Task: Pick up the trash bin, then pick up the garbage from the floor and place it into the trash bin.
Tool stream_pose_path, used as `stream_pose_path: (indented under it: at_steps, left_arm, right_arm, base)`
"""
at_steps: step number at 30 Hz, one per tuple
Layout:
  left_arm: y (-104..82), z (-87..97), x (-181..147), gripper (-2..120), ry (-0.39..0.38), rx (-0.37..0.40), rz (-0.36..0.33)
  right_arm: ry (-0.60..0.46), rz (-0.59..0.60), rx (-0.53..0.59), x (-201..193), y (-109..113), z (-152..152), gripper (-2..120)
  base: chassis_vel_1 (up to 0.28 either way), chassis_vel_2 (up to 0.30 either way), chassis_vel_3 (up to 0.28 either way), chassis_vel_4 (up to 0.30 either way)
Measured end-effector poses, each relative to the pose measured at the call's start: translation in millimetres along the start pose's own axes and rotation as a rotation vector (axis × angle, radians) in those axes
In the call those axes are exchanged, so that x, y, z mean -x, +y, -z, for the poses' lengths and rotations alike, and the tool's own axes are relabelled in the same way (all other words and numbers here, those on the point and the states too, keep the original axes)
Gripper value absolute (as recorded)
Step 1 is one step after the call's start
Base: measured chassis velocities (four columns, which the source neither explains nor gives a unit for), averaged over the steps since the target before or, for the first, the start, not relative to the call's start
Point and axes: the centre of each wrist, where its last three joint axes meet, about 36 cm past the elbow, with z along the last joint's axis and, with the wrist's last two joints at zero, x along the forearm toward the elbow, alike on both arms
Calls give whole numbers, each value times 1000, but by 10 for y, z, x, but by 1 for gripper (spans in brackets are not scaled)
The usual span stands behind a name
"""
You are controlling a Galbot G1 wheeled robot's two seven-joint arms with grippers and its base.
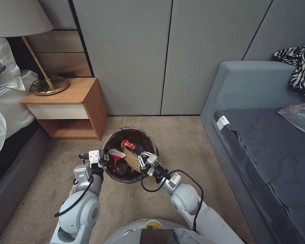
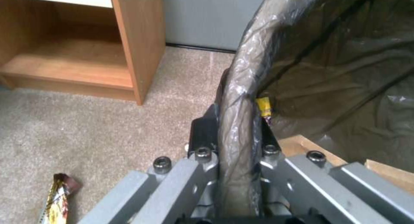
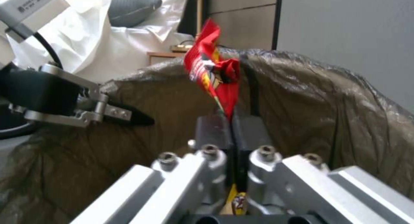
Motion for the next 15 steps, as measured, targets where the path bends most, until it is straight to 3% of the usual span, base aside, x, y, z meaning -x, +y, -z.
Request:
stream_pose_path:
  at_steps: [15]
  left_arm:
    - [1,13,-2,4,-5,-2,1]
  right_arm:
    - [45,-17,1,-59,15,-99,61]
  base:
    - [0,0,0,0]
